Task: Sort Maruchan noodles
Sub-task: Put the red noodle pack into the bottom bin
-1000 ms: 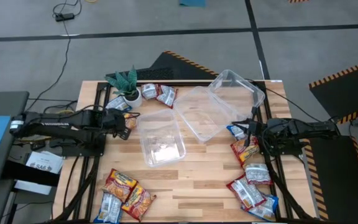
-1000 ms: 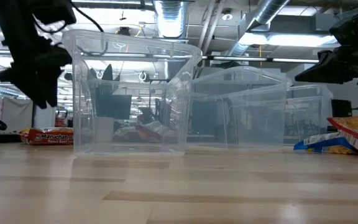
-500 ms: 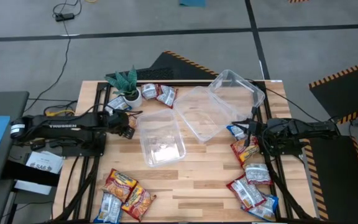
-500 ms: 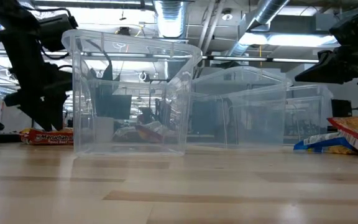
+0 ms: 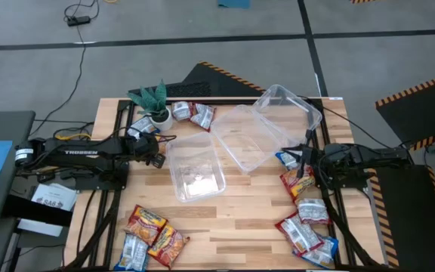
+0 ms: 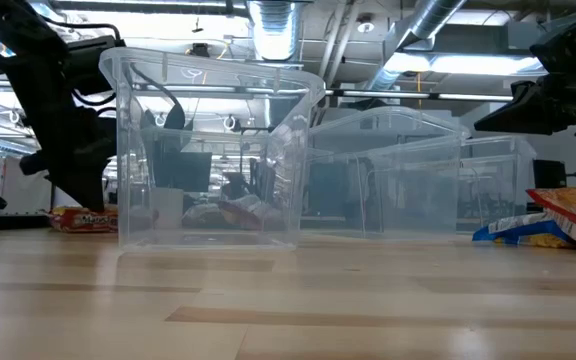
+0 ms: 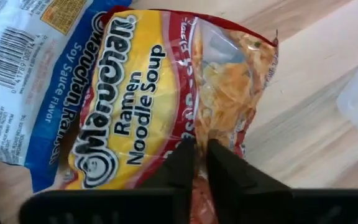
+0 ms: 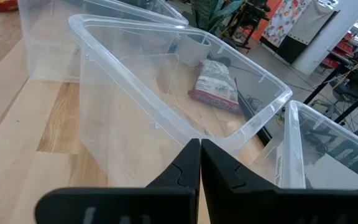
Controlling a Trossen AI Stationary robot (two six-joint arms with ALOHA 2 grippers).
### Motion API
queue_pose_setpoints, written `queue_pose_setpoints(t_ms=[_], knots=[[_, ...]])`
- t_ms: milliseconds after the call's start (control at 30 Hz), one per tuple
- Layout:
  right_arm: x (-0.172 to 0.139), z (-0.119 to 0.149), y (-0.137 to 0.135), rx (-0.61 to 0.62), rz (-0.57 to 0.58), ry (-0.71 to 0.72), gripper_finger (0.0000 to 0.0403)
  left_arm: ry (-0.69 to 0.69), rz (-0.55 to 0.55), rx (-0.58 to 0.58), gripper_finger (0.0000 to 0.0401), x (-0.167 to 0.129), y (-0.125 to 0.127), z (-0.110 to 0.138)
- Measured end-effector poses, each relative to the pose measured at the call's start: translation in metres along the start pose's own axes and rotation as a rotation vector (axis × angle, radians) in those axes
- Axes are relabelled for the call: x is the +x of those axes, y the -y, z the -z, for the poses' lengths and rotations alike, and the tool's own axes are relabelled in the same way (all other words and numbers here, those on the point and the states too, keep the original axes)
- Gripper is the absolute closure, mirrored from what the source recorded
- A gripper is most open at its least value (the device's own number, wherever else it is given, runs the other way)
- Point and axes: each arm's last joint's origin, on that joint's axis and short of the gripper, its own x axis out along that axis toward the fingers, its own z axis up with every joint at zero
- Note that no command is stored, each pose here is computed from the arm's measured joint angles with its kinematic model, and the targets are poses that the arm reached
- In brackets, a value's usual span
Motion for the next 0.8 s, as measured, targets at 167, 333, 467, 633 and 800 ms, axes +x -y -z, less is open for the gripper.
queue_pose_setpoints(t_ms=[167, 333, 467, 633, 800], knots=[[0.0, 0.0, 0.0, 0.0, 0.0, 0.0, 0.0368, -0.058, 0.041, 0.022, 0.04, -0.01, 0.003, -0.002], [0.0, 0.0, 0.0, 0.0, -0.001, 0.0, 0.0368, -0.057, 0.064, 0.047, 0.0401, -0.037, 0.007, -0.016], [0.0, 0.0, 0.0, 0.0, -0.001, 0.0, 0.0368, -0.064, 0.052, 0.055, 0.0401, -0.059, 0.008, -0.025], [0.0, 0.0, 0.0, -0.001, -0.001, 0.0, 0.0368, -0.058, 0.077, 0.076, 0.0401, -0.082, 0.01, -0.036], [0.0, 0.0, 0.0, 0.0, -0.001, 0.0, 0.0368, -0.114, 0.119, 0.1, 0.0401, -0.08, 0.011, -0.032]])
